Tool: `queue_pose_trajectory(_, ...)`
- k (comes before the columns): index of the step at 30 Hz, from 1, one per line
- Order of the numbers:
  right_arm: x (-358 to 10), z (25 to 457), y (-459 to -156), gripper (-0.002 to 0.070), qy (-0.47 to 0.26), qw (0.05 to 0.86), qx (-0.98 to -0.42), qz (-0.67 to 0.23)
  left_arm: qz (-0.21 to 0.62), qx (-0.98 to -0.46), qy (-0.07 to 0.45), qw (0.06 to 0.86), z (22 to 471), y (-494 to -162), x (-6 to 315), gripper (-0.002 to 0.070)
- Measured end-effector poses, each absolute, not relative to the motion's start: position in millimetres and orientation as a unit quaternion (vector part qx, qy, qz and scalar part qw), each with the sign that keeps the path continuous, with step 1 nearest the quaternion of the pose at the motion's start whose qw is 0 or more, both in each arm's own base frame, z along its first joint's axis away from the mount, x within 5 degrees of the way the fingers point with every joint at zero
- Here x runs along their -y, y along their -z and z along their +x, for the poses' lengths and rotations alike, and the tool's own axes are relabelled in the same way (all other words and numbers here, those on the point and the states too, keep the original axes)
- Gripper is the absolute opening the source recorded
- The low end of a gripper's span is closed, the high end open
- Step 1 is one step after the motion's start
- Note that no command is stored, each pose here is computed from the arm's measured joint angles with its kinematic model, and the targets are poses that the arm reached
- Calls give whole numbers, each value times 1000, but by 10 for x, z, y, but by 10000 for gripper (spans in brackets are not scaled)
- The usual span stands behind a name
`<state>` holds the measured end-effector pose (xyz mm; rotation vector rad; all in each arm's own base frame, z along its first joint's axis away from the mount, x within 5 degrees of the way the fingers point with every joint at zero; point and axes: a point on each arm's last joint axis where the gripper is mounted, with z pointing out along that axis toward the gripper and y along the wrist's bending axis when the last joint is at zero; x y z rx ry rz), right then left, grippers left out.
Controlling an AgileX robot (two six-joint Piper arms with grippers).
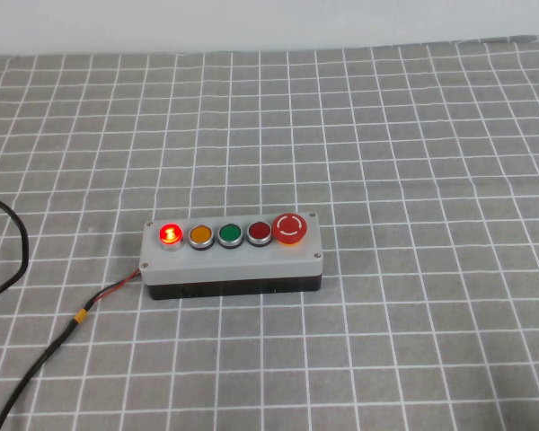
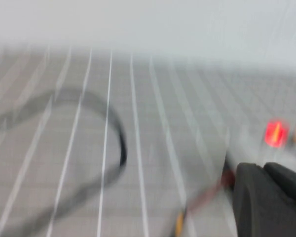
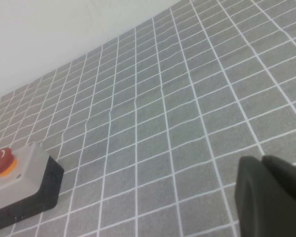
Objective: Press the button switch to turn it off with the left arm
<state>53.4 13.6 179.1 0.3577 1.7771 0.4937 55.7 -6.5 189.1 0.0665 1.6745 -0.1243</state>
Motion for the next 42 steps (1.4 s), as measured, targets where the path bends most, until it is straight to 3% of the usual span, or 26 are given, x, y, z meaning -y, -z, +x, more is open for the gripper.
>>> queue_pose_trajectory(5, -136, 534, -1791, -17, -212, 590, -764, 154, 33, -664, 64, 744, 555, -2091, 76, -4)
queue_pose_trajectory(12, -136, 534, -1791, -17, -212, 590, -764, 154, 34, -626, 68, 776, 539, -2181, 80, -4)
queue_pose_trajectory(15, -136, 534, -1791, -17, -212, 590, -764, 154, 34, -583, 73, 809, 512, -2275, 82, -4)
queue_pose_trajectory(20, -136, 534, -1791, -17, -212, 590, -764, 154, -1, -462, 107, 880, 400, -2507, 44, -4)
queue_pose_trajectory(26, -136, 534, -1791, -17, -212, 590, -764, 154, -41, -413, 139, 899, 242, -2999, -22, -4)
queue_pose_trajectory(30, -136, 534, -1791, -17, -212, 590, -764, 154, -27, -447, 141, 883, 130, -3488, -7, -4)
queue_pose_trajectory(35, -136, 534, -1791, -17, -212, 590, -764, 154, -11, -567, 139, 812, 269, -4008, 51, -4)
queue_pose_trajectory(38, -136, 534, -1791, -17, -212, 590, -764, 154, -3, -634, 133, 762, 465, -4219, 94, -4)
queue_pose_trajectory(42, -136, 534, -1791, -17, -212, 590, -764, 154, 4, -669, 127, 732, 669, -4401, 131, -4)
